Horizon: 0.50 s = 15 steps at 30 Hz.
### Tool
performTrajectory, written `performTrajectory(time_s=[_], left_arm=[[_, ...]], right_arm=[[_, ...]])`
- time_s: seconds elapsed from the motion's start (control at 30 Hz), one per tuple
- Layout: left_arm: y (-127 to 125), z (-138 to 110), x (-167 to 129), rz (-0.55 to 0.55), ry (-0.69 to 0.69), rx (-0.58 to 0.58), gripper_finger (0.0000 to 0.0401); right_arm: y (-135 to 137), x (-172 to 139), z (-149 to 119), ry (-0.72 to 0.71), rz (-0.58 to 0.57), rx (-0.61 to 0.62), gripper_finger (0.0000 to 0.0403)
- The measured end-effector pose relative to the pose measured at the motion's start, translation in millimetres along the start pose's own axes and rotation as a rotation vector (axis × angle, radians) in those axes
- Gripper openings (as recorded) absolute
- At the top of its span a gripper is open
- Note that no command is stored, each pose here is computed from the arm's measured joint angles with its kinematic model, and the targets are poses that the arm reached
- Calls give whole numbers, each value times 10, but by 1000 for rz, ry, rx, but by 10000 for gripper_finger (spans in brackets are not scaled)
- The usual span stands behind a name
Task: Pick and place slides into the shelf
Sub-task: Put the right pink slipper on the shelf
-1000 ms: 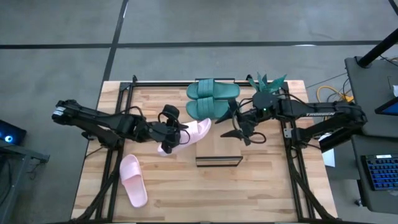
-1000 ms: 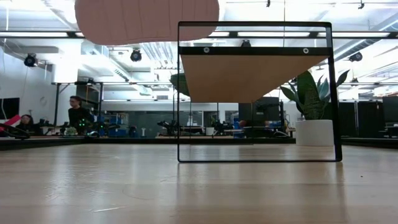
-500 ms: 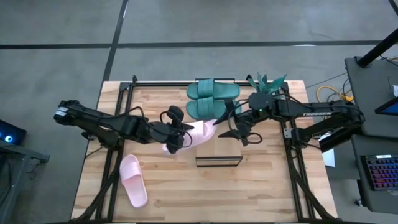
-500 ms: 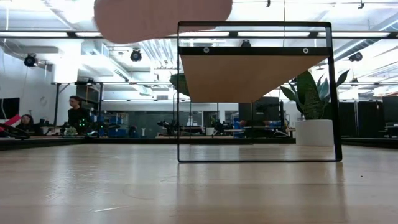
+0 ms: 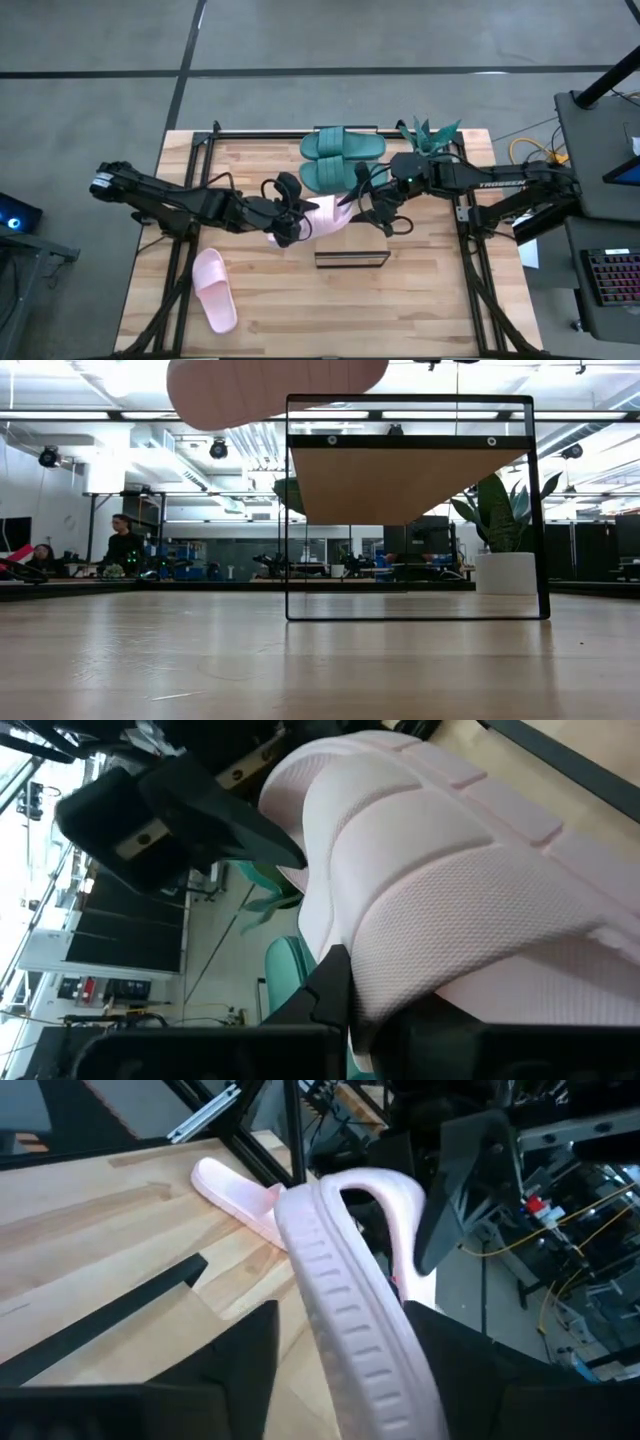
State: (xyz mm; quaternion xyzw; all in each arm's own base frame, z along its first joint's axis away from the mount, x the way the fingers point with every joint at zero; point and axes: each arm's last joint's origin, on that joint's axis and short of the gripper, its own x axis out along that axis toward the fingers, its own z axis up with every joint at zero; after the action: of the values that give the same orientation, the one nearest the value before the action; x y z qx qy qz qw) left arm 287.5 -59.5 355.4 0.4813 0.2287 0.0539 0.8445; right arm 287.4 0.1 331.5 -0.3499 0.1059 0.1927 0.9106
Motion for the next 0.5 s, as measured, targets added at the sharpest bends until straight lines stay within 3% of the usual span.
performTrajectory(time_s=[0.13, 0.3, 0.5], left_arm=[[0, 0, 0, 1, 1, 0, 0], [22, 1, -14, 14, -3, -9, 0], [79, 13, -59, 27, -15, -116, 39]], right_arm=[[-7, 1, -7, 26, -26, -16, 138], [-4, 1, -13, 61, -47, -59, 31], [4, -6, 18, 55, -58, -76, 26]])
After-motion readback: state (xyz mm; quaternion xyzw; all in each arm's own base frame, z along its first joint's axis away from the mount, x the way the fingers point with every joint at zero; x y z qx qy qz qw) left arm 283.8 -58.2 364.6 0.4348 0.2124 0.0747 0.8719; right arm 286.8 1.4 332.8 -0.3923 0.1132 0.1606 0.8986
